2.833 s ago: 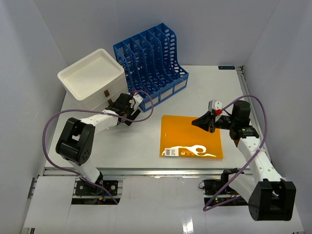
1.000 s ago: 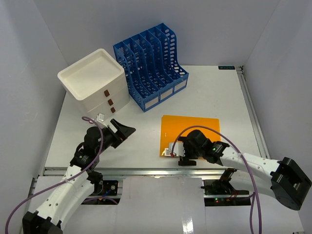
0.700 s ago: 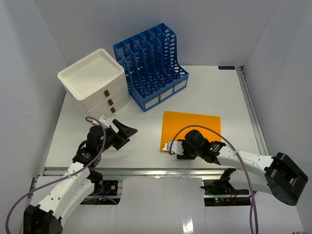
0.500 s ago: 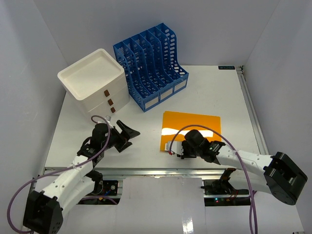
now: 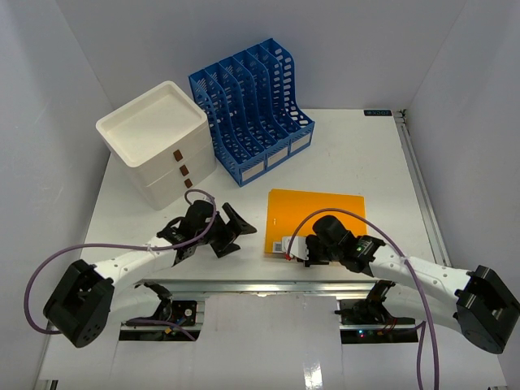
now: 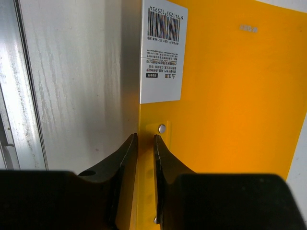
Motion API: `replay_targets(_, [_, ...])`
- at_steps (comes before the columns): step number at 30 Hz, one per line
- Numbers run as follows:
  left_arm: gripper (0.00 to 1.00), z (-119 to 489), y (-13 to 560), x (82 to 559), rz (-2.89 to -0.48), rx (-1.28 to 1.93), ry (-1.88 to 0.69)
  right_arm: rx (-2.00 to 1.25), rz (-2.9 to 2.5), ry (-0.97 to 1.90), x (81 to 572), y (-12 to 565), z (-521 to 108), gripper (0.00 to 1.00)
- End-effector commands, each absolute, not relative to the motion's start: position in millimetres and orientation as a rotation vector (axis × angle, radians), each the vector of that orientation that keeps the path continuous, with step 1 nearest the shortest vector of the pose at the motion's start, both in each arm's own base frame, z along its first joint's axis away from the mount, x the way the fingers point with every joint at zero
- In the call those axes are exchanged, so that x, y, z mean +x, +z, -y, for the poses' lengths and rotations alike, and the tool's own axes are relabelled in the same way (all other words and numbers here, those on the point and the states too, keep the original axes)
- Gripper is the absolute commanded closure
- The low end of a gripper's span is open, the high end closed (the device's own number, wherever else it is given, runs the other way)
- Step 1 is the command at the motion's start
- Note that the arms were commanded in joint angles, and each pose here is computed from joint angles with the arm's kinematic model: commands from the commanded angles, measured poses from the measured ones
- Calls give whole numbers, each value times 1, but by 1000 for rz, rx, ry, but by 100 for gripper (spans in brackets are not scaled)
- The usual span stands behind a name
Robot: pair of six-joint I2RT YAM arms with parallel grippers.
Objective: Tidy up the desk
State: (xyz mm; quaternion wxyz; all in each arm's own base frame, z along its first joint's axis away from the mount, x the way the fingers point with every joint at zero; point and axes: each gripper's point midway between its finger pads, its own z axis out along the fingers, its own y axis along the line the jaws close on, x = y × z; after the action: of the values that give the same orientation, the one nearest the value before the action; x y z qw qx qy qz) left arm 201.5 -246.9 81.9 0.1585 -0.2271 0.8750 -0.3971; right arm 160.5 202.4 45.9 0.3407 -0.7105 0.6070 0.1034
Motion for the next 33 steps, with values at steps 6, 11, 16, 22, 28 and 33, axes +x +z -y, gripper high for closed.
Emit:
replay_targets(6, [2, 284, 80, 213, -2504, -739, -1145, -1811, -1531, 359, 158, 67, -212, 92])
replay_targets(11, [2, 303, 69, 217, -2548, -789, -1136, -1788, -1521, 375, 158, 76, -213, 92])
replay_targets(16, [15, 321, 59, 219, -2579, -821, -1147, -1781, -1508, 390, 157, 81, -214, 92])
replay_targets(22, [32, 345, 59, 220, -2603, -824, -1213, -1776, -1496, 425, 153, 84, -217, 92])
replay_targets(28, [73, 357, 70, 219, -2552, -845, -1350, -1771, -1488, 465, 149, 90, -220, 92])
replay_targets(33, [100, 366, 96, 221, -2479, -805, -1481, -1781, -1459, 474, 147, 97, -220, 92])
